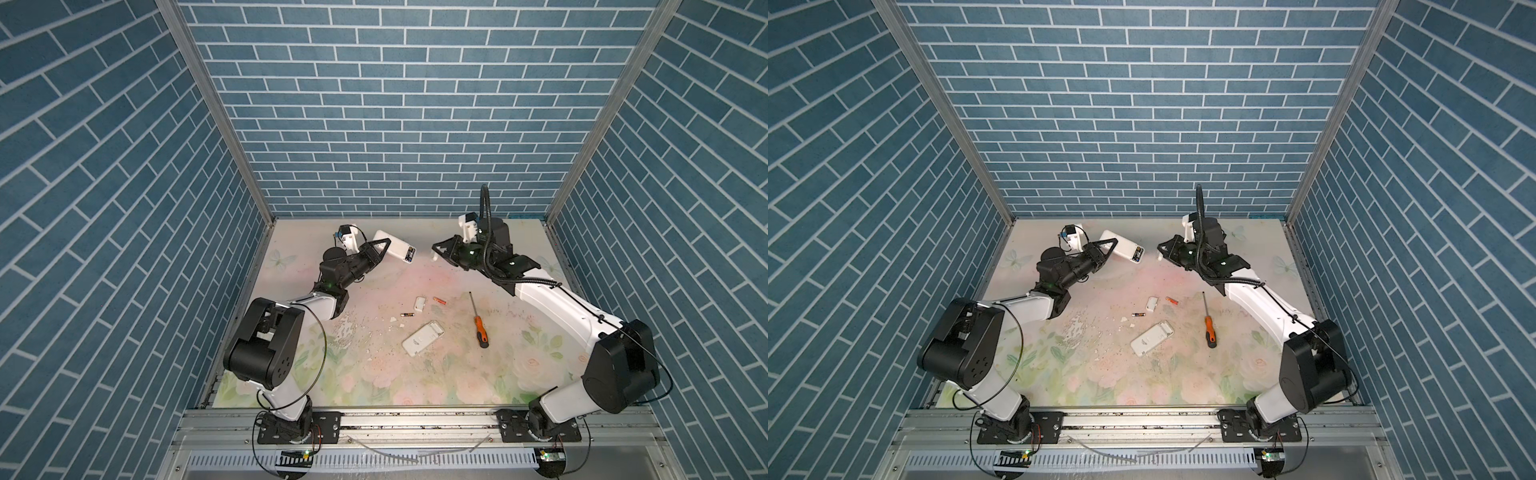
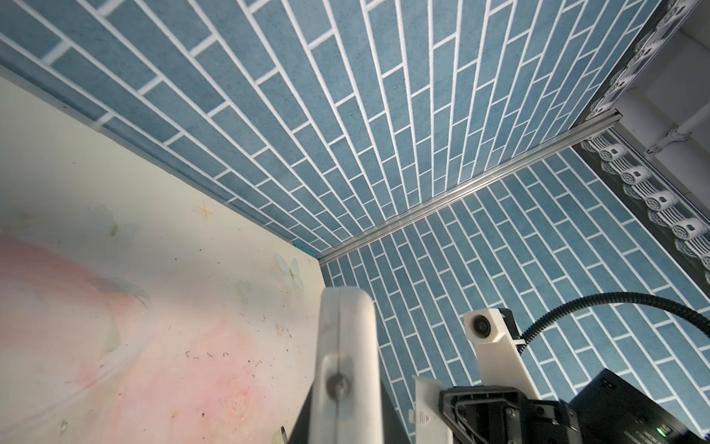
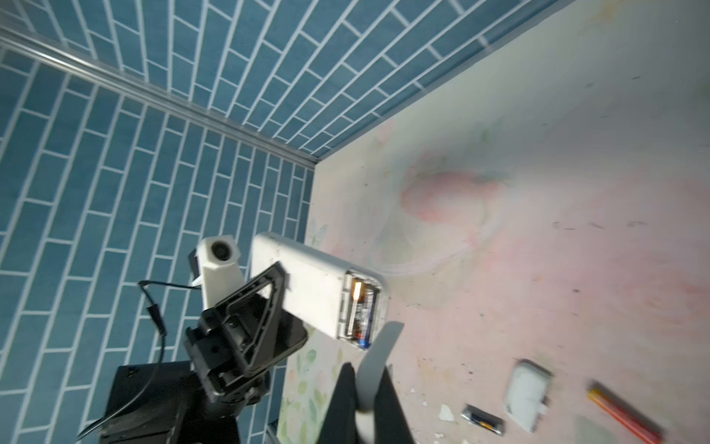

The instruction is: Unload the batteries from the remote control

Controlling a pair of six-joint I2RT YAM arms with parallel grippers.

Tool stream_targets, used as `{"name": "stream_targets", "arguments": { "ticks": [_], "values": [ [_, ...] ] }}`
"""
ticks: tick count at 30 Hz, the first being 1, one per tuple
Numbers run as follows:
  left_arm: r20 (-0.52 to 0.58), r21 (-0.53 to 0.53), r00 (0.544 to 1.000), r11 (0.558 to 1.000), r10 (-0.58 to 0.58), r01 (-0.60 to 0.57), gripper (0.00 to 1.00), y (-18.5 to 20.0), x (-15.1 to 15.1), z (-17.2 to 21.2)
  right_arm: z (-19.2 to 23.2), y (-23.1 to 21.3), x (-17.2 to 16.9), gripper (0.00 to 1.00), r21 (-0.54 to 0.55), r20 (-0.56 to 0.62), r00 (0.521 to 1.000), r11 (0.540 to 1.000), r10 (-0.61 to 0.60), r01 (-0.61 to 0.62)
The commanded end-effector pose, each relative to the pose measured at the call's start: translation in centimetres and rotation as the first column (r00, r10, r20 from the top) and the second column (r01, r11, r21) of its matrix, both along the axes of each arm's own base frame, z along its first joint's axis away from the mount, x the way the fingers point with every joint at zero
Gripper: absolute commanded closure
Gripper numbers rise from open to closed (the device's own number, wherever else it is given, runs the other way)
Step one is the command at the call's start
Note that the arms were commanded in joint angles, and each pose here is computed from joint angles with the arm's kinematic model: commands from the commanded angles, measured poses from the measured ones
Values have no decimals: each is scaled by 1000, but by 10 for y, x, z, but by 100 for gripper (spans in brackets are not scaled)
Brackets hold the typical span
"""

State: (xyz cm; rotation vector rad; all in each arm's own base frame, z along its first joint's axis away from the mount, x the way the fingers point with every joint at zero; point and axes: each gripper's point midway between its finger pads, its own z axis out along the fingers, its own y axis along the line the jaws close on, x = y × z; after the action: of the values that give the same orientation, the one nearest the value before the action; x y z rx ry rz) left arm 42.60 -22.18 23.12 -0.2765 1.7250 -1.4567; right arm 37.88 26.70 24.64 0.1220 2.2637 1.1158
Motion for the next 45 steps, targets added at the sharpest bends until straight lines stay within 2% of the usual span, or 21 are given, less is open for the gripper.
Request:
{"name": "stream_targets", "arguments": {
  "ticks": [1, 3, 8, 15, 18, 22, 29, 34, 40, 45],
  "values": [
    [18, -9, 1000, 1000, 11, -11, 100, 6, -9, 4, -57, -43, -7, 100, -282, -92, 995, 959, -46, 19],
    [3, -3, 1000, 1000, 27, -27, 100, 10, -14, -1, -79, -57, -7, 100, -376, -119, 991, 927, -66, 17],
    [-66, 37, 994, 996, 87, -85, 100, 28, -39, -27, -118, -78, -5, 100, -520, -162, 980, 854, -118, 17],
    [-84, 154, 981, 975, 177, -163, 100, 55, -78, -39, -154, -96, 0, 100, -647, -209, 963, 763, -170, -6],
    [-81, 187, 976, 965, 200, -182, 100, 63, -93, -36, -169, -98, -1, 100, -672, -243, 953, 740, -179, -32],
    [-77, 219, 971, 954, 228, -207, 100, 73, -110, -31, -186, -98, 2, 100, -685, -275, 942, 726, -190, -54],
    [-67, 236, 962, 941, 264, -242, 100, 86, -129, -22, -200, -87, 6, 99, -678, -307, 935, 730, -176, -85],
    [-66, 232, 963, 943, 260, -239, 100, 86, -131, -22, -204, -82, 8, 94, -674, -319, 932, 732, -169, -98],
    [-76, 220, 963, 946, 258, -237, 100, 87, -133, -26, -206, -78, 10, 82, -674, -328, 930, 731, -167, -106],
    [-74, 222, 962, 945, 262, -240, 100, 87, -134, -26, -206, -74, 14, 78, -665, -333, 929, 739, -161, -110]
  ]
}}
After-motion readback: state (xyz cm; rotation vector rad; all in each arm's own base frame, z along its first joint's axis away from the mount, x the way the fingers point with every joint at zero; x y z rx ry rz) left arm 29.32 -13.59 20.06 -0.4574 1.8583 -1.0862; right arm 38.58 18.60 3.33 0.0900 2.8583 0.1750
